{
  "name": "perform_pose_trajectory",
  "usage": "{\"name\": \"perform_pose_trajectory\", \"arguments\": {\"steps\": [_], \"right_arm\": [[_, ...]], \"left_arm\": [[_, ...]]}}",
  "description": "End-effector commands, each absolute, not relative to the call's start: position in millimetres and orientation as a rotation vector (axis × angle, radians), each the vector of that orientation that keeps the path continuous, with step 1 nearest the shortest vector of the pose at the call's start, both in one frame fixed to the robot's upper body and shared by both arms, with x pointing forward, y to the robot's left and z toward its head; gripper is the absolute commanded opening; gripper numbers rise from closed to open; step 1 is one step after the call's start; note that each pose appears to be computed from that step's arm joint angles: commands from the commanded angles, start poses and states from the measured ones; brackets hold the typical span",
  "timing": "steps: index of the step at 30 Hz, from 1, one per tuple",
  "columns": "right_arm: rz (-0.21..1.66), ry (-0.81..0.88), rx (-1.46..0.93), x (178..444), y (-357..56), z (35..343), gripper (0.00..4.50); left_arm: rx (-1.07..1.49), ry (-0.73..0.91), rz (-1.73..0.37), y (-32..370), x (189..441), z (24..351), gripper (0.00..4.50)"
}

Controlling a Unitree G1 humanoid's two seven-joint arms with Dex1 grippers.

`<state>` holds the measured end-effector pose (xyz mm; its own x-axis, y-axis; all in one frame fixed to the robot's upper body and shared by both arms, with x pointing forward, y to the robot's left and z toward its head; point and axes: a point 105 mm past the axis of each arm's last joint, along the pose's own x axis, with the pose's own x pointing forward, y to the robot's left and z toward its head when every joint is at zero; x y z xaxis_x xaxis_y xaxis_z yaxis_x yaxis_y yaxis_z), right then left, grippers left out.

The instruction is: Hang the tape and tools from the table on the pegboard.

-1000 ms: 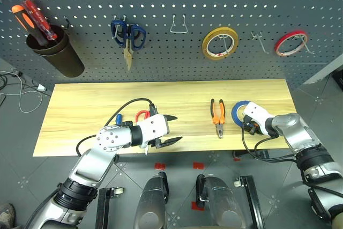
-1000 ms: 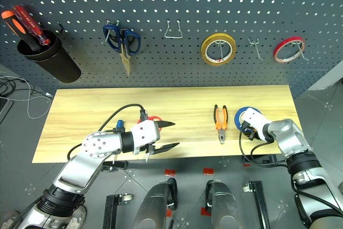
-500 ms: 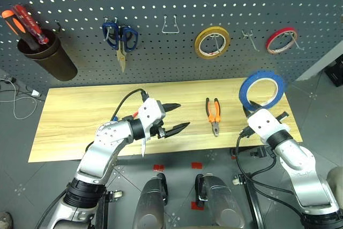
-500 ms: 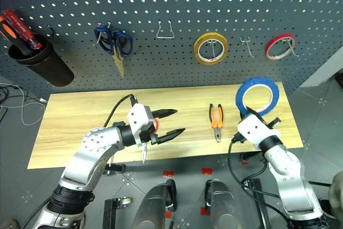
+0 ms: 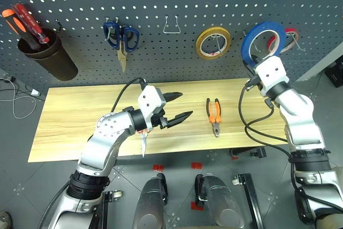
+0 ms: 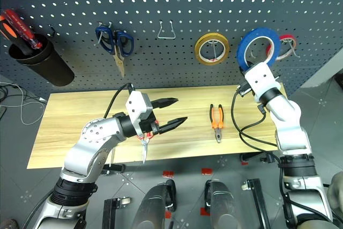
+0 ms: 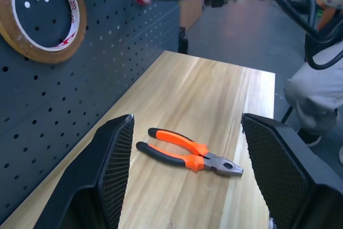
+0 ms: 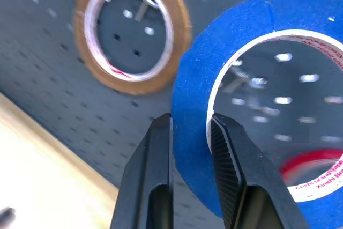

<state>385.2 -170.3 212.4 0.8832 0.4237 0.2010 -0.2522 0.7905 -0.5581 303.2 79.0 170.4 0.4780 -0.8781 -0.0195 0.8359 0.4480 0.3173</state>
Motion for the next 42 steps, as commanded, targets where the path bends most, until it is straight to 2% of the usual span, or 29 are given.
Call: {"name": "perform_pose_trajectory", "arguments": {"steps": [1, 5, 8, 9, 12, 15, 19, 23, 30, 38, 42], "right_arm": [[0.39, -0.277, -0.506, 378.8, -168.3, 200.0, 1.94], [0.38, -0.145, -0.474, 363.9, -163.0, 166.6, 3.32], [0.361, 0.023, -0.356, 344.9, -148.7, 131.0, 4.38], [0.354, 0.079, -0.281, 337.5, -139.6, 121.0, 4.47], [0.294, 0.202, -0.12, 331.0, -121.5, 106.5, 4.47], [0.153, 0.39, -0.073, 340.3, -117.6, 87.3, 4.47], [0.082, 0.507, -0.048, 354.4, -116.6, 74.7, 4.47], [0.015, 0.552, -0.074, 374.2, -124.8, 68.9, 4.47], [0.075, 0.637, -0.028, 391.4, -111.2, 61.7, 4.47], [0.101, 0.621, -0.107, 397.7, -108.3, 71.3, 4.47], [0.124, 0.639, -0.119, 388.4, -106.4, 67.9, 4.47]], "left_arm": [[0.328, -0.134, -1.058, 85.1, 301.3, 162.4, 3.37], [0.427, -0.075, -1.047, 101.1, 300.8, 143.0, 3.37], [0.541, 0.004, -1.068, 121.5, 295.8, 121.7, 3.37], [0.598, 0.041, -1.082, 131.1, 292.8, 113.1, 3.37], [0.743, 0.129, -1.134, 153.9, 283.5, 94.3, 3.37], [0.796, 0.187, -1.171, 167.8, 275.1, 83.7, 3.37], [0.842, 0.189, -1.214, 169.5, 264.6, 76.4, 3.37], [0.805, 0.178, -1.22, 164.1, 259.9, 74.9, 3.37], [0.786, 0.169, -1.214, 162.0, 259.6, 70.0, 3.37], [0.772, 0.157, -1.209, 158.9, 262.4, 68.9, 3.37], [0.767, 0.154, -1.206, 157.9, 262.6, 68.5, 3.37]]}}
